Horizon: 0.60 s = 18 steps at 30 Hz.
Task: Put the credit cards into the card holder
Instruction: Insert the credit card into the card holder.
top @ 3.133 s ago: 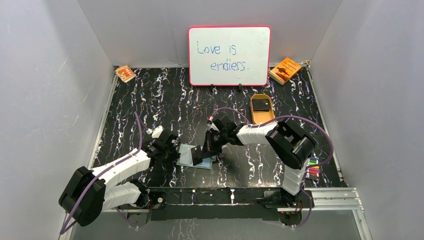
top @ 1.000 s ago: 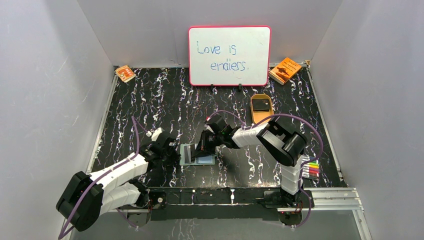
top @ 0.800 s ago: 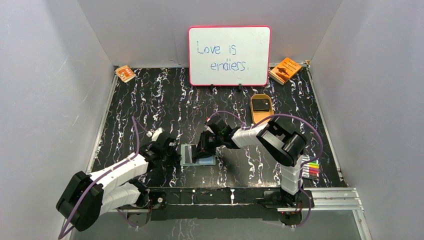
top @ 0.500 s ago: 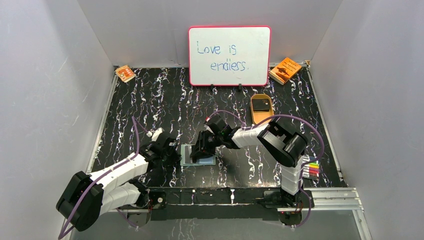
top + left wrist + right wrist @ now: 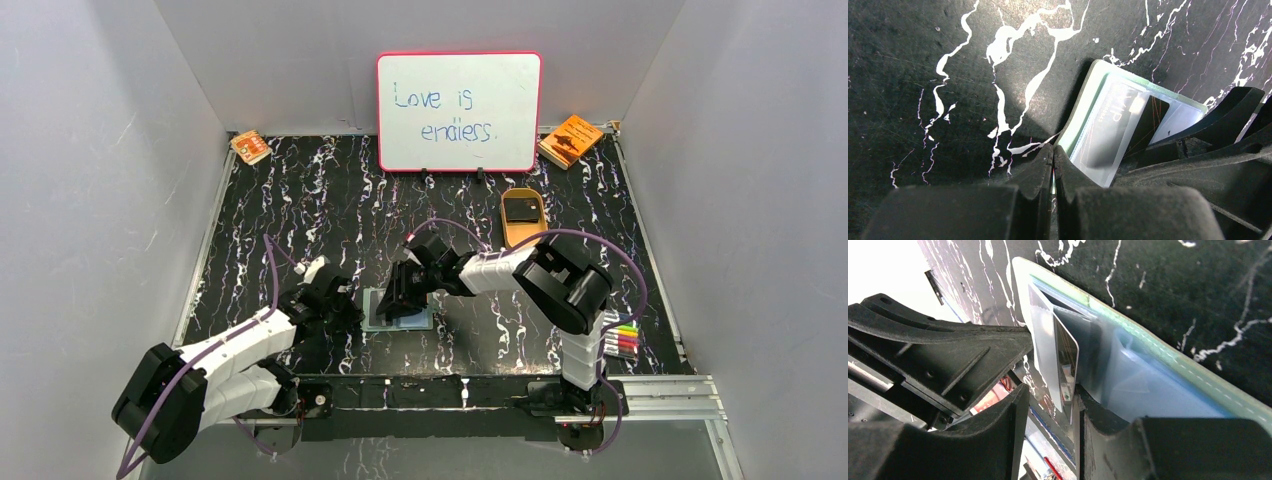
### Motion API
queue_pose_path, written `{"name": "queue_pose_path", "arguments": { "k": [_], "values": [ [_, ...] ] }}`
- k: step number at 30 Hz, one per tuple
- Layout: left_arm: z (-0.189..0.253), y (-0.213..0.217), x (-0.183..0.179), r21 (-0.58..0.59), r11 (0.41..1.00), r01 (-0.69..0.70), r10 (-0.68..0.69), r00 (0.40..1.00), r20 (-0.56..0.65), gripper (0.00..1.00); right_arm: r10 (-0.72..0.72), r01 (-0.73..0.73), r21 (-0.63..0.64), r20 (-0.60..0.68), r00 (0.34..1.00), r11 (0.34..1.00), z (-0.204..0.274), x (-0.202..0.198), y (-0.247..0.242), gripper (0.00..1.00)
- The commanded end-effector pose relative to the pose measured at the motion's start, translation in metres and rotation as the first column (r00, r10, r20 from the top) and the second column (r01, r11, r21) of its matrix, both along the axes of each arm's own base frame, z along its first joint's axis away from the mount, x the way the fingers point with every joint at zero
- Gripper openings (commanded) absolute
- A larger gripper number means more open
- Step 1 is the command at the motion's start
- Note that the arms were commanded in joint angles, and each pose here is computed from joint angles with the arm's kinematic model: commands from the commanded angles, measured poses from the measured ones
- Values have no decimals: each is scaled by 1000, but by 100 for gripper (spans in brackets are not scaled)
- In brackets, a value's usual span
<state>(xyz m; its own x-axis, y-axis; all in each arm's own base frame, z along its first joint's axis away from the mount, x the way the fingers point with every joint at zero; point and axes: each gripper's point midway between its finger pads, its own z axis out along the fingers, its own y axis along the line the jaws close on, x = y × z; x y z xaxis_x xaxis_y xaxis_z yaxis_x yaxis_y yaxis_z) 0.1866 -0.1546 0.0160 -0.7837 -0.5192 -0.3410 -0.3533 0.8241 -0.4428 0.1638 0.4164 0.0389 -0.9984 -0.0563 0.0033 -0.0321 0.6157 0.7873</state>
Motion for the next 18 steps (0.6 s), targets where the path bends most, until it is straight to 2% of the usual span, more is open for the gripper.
{"name": "queue_pose_path", "arguments": {
  "k": [1,6,12,18],
  "values": [
    [-21,13,-28,43,999,20,-16,994,-109,0,26,-27,8,40,999,1000,6,4,12,44],
    [-21,15,-28,51,999,15,-10,994,-105,0,22,-19,-34,73,997,999,7,7,7,46],
    [-18,17,-27,60,998,6,0,996,-93,0,23,-1,-178,119,993,984,5,12,-15,58],
    [-17,17,-26,61,998,4,2,996,-91,0,24,10,-220,153,988,975,8,15,-24,63]
  ]
}}
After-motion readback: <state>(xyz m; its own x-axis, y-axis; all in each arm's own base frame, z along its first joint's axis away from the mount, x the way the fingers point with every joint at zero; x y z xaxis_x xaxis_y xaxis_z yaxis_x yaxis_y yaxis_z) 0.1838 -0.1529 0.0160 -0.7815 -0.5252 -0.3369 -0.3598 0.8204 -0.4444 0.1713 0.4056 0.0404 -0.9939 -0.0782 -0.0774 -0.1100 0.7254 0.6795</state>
